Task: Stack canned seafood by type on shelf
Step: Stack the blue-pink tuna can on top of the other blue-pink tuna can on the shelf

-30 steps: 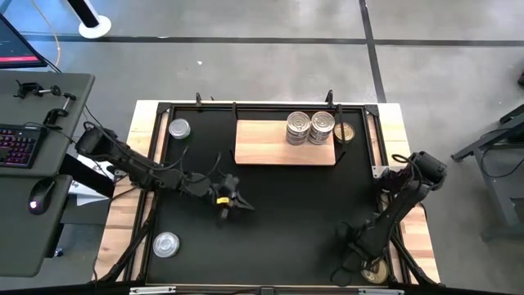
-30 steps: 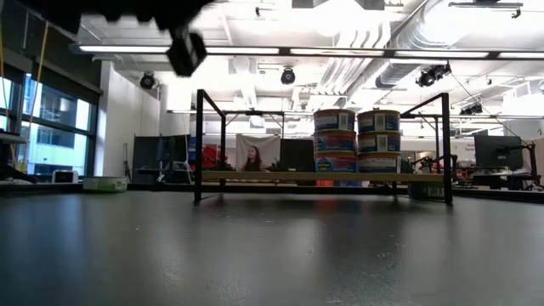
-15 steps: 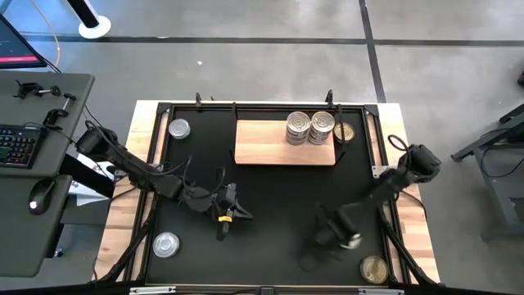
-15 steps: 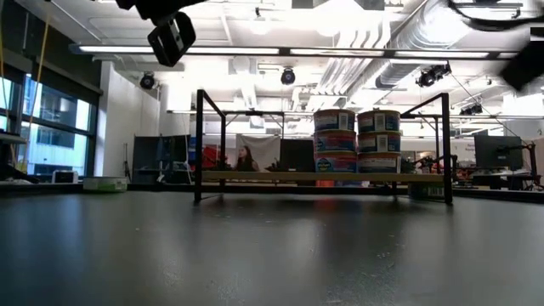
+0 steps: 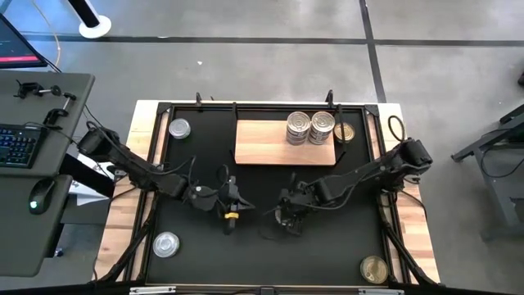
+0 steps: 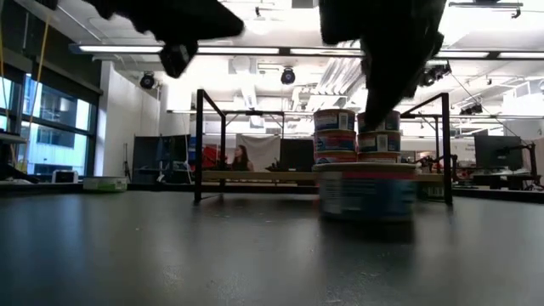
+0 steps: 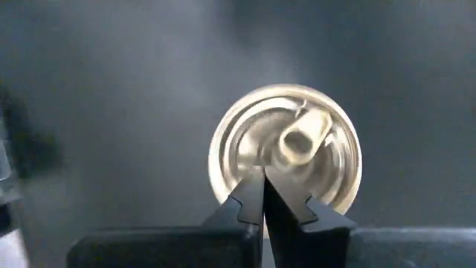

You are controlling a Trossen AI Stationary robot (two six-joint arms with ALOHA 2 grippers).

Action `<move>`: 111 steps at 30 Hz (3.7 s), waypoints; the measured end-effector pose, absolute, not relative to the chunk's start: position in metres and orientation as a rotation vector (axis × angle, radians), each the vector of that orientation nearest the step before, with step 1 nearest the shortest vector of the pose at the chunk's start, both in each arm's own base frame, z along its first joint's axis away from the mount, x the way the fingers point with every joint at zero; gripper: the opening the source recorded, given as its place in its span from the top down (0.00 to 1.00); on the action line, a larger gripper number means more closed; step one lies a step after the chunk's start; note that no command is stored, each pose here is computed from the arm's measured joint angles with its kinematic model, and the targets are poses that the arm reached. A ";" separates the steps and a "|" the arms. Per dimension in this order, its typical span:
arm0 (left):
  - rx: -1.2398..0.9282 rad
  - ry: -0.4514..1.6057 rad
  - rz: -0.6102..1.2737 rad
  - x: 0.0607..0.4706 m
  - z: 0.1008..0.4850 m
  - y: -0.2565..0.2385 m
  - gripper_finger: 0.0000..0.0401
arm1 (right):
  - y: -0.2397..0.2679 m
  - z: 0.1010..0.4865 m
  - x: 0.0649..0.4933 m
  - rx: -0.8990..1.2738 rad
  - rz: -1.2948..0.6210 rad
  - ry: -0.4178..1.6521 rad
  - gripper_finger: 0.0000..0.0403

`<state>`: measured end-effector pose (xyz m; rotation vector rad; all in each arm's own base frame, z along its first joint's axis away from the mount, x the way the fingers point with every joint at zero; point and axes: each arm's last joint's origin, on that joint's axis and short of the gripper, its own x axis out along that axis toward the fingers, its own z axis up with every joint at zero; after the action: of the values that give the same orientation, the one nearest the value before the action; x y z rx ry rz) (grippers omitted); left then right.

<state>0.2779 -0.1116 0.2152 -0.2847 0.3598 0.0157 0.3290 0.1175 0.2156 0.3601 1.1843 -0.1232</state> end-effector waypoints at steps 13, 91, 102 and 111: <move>-0.131 0.418 -0.079 0.360 0.167 -0.112 1.00 | 0.155 0.209 0.261 0.343 -0.213 1.297 1.00; -0.046 0.583 -0.068 0.373 0.118 -0.104 1.00 | 0.113 0.156 0.288 0.055 -0.095 1.055 1.00; 0.001 0.682 -0.053 0.361 0.133 -0.099 1.00 | 0.131 0.190 0.303 0.016 -0.007 0.991 1.00; 0.104 0.843 -0.048 0.340 0.148 -0.093 1.00 | 0.133 0.212 0.315 -0.083 0.054 0.934 1.00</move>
<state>0.3403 -0.0931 0.1480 0.1041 0.8433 -0.0481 0.3151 0.1333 0.2124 -0.0833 0.9340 0.0535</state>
